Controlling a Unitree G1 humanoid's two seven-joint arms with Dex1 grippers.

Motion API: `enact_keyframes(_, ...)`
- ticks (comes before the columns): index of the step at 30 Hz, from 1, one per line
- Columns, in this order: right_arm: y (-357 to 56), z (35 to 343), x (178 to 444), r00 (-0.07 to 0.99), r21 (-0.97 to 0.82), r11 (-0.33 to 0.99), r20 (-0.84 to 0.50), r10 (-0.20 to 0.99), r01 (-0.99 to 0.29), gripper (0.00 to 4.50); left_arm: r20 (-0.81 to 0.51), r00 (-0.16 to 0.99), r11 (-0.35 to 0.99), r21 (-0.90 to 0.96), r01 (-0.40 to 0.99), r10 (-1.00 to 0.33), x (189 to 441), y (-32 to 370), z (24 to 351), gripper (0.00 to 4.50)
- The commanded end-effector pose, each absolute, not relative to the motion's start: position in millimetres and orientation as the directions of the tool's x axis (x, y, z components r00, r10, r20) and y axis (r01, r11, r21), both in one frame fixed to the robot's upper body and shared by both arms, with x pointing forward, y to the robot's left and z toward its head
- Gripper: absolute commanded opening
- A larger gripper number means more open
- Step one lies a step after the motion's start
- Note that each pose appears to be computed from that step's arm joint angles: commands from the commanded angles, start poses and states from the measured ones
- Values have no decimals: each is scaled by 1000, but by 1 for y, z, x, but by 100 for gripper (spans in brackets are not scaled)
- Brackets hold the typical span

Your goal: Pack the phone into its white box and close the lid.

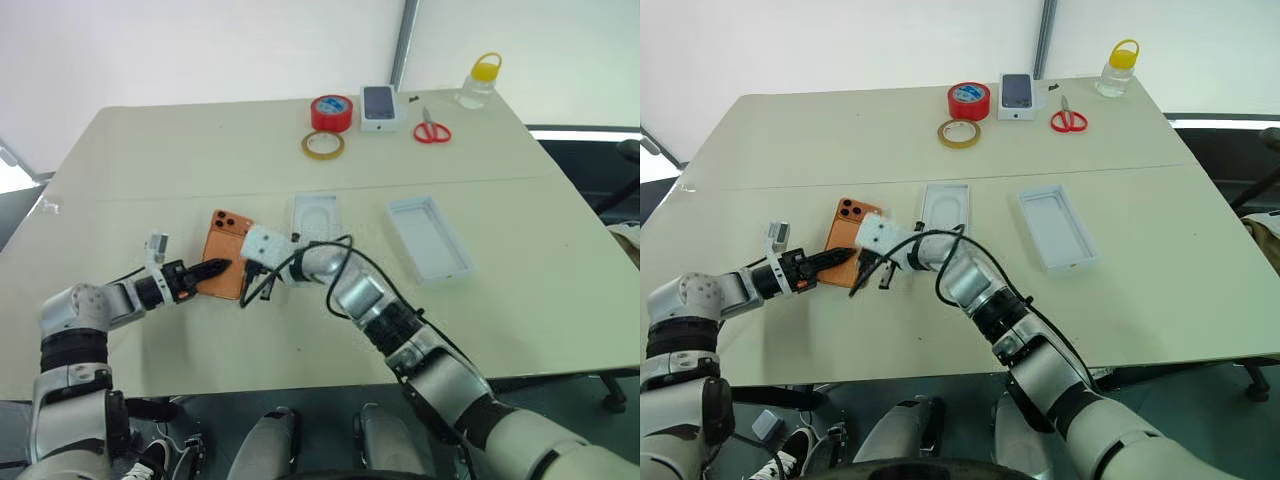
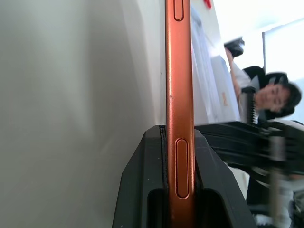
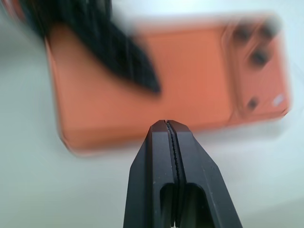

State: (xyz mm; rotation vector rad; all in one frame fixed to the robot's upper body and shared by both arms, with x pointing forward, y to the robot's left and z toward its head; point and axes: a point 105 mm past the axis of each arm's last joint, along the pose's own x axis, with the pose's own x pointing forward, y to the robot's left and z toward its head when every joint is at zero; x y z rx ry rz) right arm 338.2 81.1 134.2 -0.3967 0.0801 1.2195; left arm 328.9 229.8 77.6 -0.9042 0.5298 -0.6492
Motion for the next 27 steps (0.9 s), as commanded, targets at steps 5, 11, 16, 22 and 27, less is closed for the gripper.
enact_keyframes(5, 32, 163, 339, 300, -346, 209, -235, 924, -915, 290, -32, 762, 478, -795, 373, -647, 318, 218, 96, 0)
enact_keyframes(11, -17, 125, 342, 279, -417, 82, -439, 854, -905, 391, 21, 781, 404, -847, 345, -624, 321, 203, 105, 0)
enact_keyframes(16, -32, 118, 349, 299, -462, 52, -479, 825, -885, 391, 48, 808, 388, -859, 334, -587, 327, 198, 112, 0)
enact_keyframes(22, -41, 108, 356, 321, -489, 45, -499, 805, -871, 210, 66, 805, 384, -854, 351, -590, 329, 193, 120, 0)
enact_keyframes(27, -41, 110, 358, 326, -477, 69, -482, 813, -876, 154, 53, 806, 397, -850, 347, -590, 329, 194, 121, 0)
